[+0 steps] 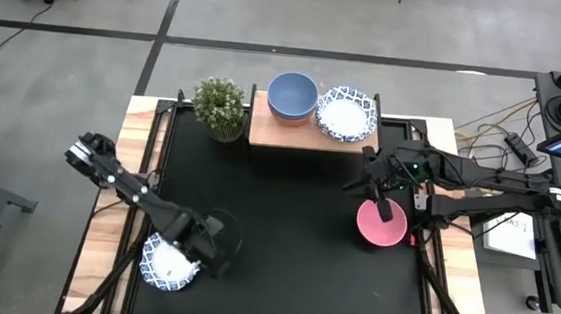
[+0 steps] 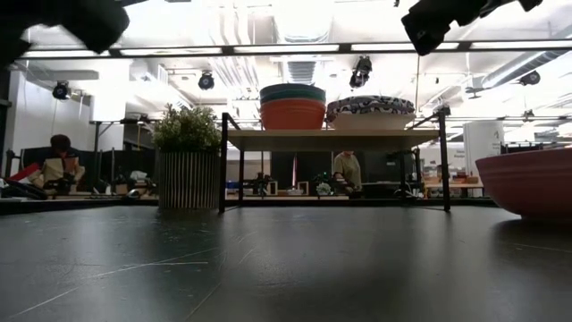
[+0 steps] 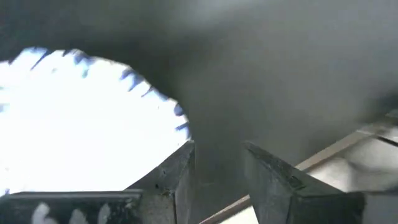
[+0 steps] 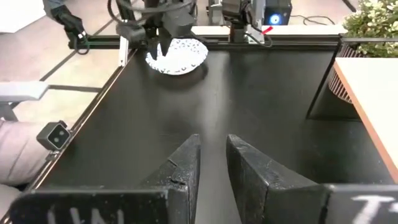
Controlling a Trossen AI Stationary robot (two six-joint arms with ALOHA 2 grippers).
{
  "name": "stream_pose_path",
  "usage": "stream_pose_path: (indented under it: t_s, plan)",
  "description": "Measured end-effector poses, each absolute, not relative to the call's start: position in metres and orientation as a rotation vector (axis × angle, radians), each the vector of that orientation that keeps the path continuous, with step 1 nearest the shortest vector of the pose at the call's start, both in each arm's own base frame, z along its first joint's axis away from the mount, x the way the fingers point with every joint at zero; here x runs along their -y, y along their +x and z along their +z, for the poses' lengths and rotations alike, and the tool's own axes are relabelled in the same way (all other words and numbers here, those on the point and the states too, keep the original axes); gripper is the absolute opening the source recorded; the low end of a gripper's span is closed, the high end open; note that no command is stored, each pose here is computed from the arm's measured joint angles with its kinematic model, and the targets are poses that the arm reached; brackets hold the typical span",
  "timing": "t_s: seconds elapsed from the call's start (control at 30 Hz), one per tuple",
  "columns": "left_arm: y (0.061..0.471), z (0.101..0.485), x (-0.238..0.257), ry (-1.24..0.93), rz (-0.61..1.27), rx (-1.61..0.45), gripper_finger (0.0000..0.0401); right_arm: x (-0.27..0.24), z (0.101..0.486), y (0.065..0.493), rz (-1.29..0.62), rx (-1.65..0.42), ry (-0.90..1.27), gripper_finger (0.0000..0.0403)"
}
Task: Place and stack bowls onto a shelf
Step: Stack the white patterned bowl on top of the white patterned bowl on the shelf
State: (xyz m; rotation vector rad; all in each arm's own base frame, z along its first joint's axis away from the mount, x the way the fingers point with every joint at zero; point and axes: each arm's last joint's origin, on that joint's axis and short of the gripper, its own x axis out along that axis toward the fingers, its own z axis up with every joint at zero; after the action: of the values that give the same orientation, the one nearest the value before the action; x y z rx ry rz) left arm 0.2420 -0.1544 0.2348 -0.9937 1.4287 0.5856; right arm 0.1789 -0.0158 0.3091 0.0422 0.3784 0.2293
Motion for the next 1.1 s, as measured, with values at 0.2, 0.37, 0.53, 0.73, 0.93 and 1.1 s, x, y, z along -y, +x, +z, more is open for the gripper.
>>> stream_pose_path:
  t_s: [0.2, 0.37, 0.53, 0.73, 0.93, 1.1]
  plan:
    - [0.233, 0.216, 0.174, -1.005, 0.723, -1.478, 0.0142, 0.016, 0.307, 0.182, 0.233, -0.392, 0.032, 0.0068]
    - [0.233, 0.198, 0.180, -0.962, 0.786, -1.506, 0.0168, 0.016, 0.305, 0.183, 0.236, -0.398, 0.030, 0.0068]
    - [0.238, 0.181, 0.182, -0.907, 0.830, -1.507, 0.0166, 0.015, 0.304, 0.183, 0.241, -0.410, 0.033, 0.0068]
    - [0.240, 0.169, 0.185, -0.871, 0.856, -1.524, 0.0134, 0.014, 0.303, 0.182, 0.249, -0.424, 0.043, 0.0068]
    - [0.243, 0.168, 0.187, -0.834, 0.804, -1.537, 0.0056, 0.005, 0.303, 0.183, 0.297, -0.431, 0.037, 0.0068]
    - [0.247, 0.187, 0.190, -0.762, 0.750, -1.568, 0.0011, -0.004, 0.301, 0.181, 0.347, -0.450, 0.024, 0.0068]
